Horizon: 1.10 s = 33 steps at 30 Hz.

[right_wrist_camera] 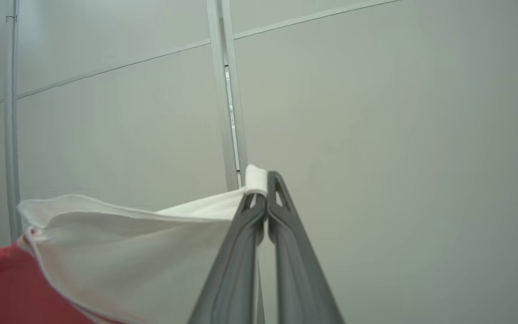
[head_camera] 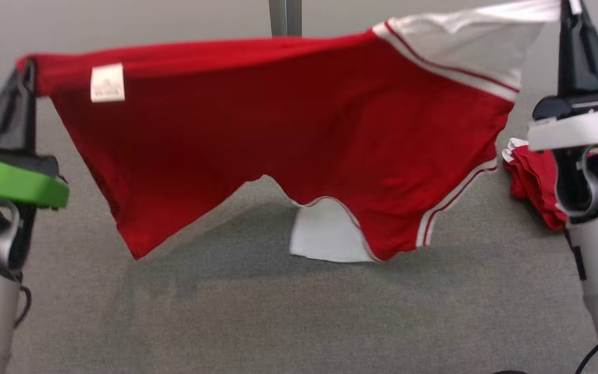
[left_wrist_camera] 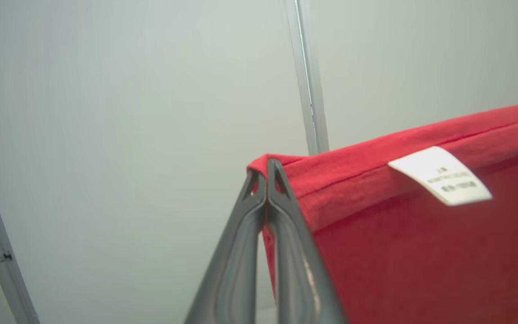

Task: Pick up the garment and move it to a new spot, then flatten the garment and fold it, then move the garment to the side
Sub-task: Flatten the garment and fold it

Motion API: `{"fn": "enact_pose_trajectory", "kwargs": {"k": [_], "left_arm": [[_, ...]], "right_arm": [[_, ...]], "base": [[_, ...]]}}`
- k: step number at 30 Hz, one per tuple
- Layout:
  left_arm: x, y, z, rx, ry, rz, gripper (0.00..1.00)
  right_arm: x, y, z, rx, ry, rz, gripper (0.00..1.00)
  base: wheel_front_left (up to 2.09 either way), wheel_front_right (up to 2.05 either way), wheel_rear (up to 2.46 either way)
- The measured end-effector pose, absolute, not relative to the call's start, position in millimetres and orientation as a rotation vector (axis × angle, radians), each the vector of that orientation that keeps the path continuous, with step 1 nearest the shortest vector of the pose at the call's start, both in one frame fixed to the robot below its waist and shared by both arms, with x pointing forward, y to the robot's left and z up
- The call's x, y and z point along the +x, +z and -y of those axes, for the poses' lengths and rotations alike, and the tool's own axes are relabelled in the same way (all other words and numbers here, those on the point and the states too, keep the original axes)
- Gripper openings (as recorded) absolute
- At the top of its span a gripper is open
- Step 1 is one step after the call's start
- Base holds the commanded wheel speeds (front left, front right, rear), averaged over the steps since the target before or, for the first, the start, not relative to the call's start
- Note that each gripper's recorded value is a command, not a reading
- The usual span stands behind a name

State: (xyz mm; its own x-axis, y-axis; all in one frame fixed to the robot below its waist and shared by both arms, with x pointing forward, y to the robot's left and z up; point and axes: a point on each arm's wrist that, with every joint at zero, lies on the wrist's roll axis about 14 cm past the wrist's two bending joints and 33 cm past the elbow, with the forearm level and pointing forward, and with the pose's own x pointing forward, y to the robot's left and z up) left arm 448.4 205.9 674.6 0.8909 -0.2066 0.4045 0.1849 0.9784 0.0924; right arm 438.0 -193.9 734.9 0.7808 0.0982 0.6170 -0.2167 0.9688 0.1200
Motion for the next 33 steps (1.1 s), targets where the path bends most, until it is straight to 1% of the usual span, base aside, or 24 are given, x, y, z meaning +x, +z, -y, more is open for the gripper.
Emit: {"fn": "enact_pose_trajectory", "kwargs": {"k": [3,7,11,13,16,18,19,21,25,27,29,31,33], "left_arm": [[455,726,-207,0.107,-0.222,0.515,0.0],[467,762,-207,0.146,-0.239,0.556,0.0],[494,758,-193,0.179,-0.283,0.499,0.0],[512,748,-183,0.21,-0.31,0.454,0.0],[544,744,-171,0.242,-0.335,0.427,0.0],[568,750,-170,0.276,-0.324,0.441,0.0],[580,755,-170,0.291,-0.316,0.453,0.0],[603,771,-176,0.316,-0.283,0.509,0.0],[637,796,-176,0.371,-0.249,0.644,0.0],[651,793,-173,0.388,-0.25,0.669,0.0],[669,775,-172,0.382,-0.254,0.646,0.0],[686,744,-172,0.361,-0.26,0.59,0.0],[701,702,-176,0.34,-0.264,0.505,0.0]], "right_arm": [[437,774,196,0.14,0.194,0.746,0.0],[446,806,195,0.082,0.219,0.797,0.0],[471,817,190,0.004,0.234,0.775,0.0],[490,813,184,-0.017,0.246,0.74,0.0],[522,817,175,-0.112,0.253,0.715,0.0],[545,829,174,-0.192,0.234,0.726,0.0],[557,837,177,-0.195,0.215,0.731,0.0],[579,854,183,-0.269,0.166,0.759,0.0],[598,899,204,-0.317,0.051,0.911,0.0],[611,900,211,-0.316,0.016,0.934,0.0],[630,884,211,-0.341,0.009,0.913,0.0],[650,860,213,-0.313,0.014,0.869,0.0],[672,821,213,-0.298,0.034,0.789,0.0]], "base": [[0.0,0.0,0.0],[0.0,0.0,0.0],[0.0,0.0,0.0],[0.0,0.0,0.0],[0.0,0.0,0.0],[0.0,0.0,0.0],[0.0,0.0,0.0],[0.0,0.0,0.0],[0.0,0.0,0.0],[0.0,0.0,0.0],[0.0,0.0,0.0],[0.0,0.0,0.0],[0.0,0.0,0.0]]}}
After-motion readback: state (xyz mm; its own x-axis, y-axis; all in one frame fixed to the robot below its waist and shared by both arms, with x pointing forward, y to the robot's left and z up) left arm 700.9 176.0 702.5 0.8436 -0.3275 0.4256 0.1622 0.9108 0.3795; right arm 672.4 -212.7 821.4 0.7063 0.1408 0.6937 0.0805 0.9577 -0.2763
